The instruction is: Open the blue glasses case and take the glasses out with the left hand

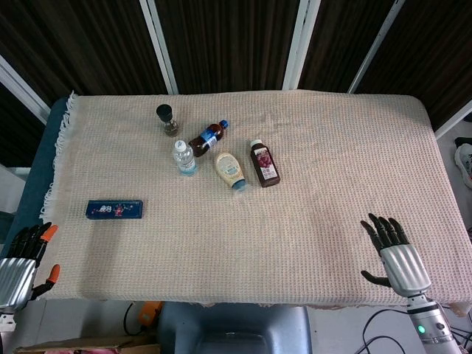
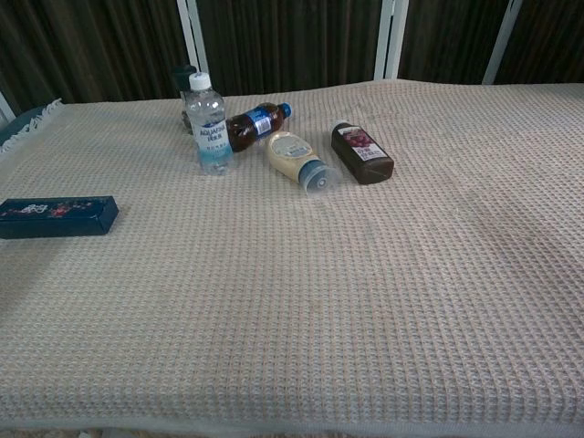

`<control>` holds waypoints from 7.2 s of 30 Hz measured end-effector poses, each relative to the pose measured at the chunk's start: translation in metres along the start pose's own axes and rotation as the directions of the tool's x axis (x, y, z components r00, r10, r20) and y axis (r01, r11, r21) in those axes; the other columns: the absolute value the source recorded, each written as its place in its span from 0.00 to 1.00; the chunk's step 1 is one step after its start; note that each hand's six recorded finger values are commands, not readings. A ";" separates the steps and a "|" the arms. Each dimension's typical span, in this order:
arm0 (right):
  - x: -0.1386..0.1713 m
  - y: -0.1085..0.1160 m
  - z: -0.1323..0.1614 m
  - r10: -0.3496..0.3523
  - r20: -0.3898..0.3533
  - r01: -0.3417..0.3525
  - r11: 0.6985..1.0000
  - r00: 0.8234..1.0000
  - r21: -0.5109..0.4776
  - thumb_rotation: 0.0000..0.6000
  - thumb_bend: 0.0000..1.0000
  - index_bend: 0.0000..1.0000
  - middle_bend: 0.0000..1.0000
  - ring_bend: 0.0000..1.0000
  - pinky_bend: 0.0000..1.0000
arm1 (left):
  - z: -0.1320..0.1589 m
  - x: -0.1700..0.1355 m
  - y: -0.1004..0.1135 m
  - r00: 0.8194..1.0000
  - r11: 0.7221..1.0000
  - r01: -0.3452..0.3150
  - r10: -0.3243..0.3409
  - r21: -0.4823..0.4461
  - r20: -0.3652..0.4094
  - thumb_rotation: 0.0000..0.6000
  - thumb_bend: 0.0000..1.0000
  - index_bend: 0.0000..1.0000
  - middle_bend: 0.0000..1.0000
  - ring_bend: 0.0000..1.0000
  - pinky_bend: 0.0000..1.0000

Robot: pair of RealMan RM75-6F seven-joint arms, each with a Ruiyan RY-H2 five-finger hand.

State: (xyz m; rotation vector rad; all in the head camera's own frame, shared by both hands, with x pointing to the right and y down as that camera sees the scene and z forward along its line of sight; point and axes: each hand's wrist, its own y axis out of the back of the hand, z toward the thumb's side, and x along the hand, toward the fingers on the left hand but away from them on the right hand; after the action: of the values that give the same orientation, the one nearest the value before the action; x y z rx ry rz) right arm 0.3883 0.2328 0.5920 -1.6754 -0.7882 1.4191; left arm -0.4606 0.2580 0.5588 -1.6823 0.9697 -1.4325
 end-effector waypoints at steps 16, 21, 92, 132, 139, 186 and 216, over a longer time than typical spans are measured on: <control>0.001 -0.001 0.000 0.021 -0.003 -0.021 1.000 1.000 -0.013 1.00 0.19 0.00 0.00 0.00 0.00 | 0.053 0.061 -0.033 0.984 0.998 0.053 -0.056 0.020 0.169 1.00 0.42 0.11 0.03 0.00 0.09; -0.001 -0.004 0.000 0.035 0.002 -0.035 0.999 0.999 -0.004 1.00 0.19 0.00 0.00 0.00 0.00 | 0.079 0.107 -0.045 0.976 0.996 0.086 -0.092 0.039 0.195 1.00 0.41 0.17 0.03 0.00 0.10; 0.000 -0.003 -0.004 0.067 0.006 -0.066 0.997 0.998 -0.030 1.00 0.19 0.00 0.00 0.00 0.00 | 0.074 0.223 -0.095 0.997 0.980 0.066 -0.071 0.187 0.023 1.00 0.46 0.42 0.14 0.06 0.16; 0.002 -0.010 0.006 0.102 -0.035 -0.104 0.994 0.994 -0.037 1.00 0.19 0.00 0.00 0.00 0.00 | -0.010 0.184 -0.091 0.957 0.939 0.284 -0.267 0.193 -0.112 1.00 0.66 0.33 0.05 0.00 0.10; 0.003 -0.010 0.008 0.109 -0.046 -0.110 0.993 0.993 -0.041 1.00 0.19 0.00 0.00 0.00 0.00 | -0.018 0.175 -0.096 0.949 0.927 0.310 -0.289 0.211 -0.127 1.00 0.68 0.38 0.05 0.00 0.09; 0.011 0.002 0.008 0.089 -0.077 -0.096 0.992 0.993 -0.085 1.00 0.19 0.00 0.00 0.00 0.00 | 0.122 0.089 -0.108 0.855 0.900 0.295 -0.398 0.321 0.333 1.00 0.66 0.20 0.00 0.00 0.00; 0.010 0.004 0.004 0.087 -0.070 -0.093 0.992 0.994 -0.090 1.00 0.19 0.00 0.00 0.00 0.00 | 0.142 0.153 -0.080 0.940 0.987 0.156 -0.159 0.031 0.301 1.00 0.48 0.31 0.00 0.00 0.08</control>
State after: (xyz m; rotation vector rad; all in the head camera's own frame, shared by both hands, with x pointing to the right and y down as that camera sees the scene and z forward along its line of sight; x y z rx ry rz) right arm 0.3856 0.2400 0.5831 -1.8403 -0.7609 1.3991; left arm -0.2963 0.1667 0.6806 -1.9411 0.6719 -1.2250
